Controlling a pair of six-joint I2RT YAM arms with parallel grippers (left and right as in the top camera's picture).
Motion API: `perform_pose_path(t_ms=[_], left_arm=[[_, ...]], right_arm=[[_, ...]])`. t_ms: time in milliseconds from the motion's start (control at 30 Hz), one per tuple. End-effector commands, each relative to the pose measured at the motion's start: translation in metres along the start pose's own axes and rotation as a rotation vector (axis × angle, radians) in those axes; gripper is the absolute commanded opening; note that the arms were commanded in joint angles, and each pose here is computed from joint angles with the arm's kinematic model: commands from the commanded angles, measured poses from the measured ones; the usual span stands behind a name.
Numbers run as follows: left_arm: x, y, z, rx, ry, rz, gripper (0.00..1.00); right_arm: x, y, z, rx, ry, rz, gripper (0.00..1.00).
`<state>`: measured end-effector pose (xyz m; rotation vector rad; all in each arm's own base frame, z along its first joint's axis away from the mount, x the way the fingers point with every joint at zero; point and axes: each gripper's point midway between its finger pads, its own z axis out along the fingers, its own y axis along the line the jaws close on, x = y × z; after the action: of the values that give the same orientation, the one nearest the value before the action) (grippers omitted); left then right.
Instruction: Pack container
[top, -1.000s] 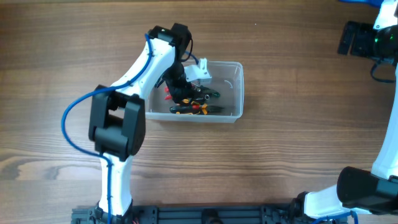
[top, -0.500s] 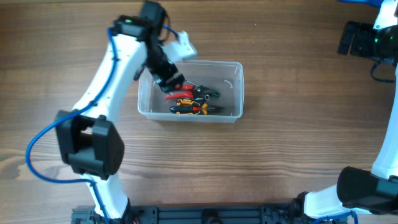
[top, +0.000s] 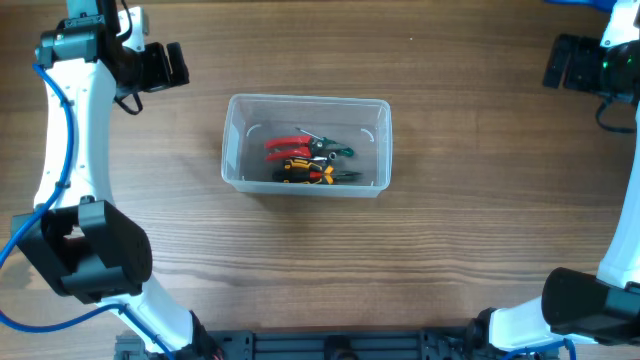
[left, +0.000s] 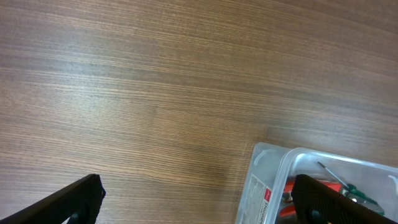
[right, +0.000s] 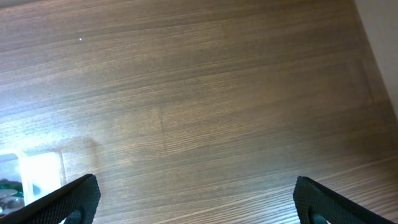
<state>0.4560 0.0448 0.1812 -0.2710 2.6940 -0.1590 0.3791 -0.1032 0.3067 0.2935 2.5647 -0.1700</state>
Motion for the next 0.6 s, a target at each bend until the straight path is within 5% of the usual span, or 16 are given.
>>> perform_pose_path(t_ms=[0, 567], left_arm=[[-0.0031, -0.0018, -0.0112, 0.007, -0.027, -0.026, 1.0], [-0.0029, -0.0018, -0.0111, 0.007, -0.026, -0.026, 1.0]], right_arm=[[-0.0003, 0.0018, 0.0014, -0.006, 0.001, 0.005, 1.0], [-0.0002, 0.0018, 0.003, -0.006, 0.005, 0.005, 1.0]])
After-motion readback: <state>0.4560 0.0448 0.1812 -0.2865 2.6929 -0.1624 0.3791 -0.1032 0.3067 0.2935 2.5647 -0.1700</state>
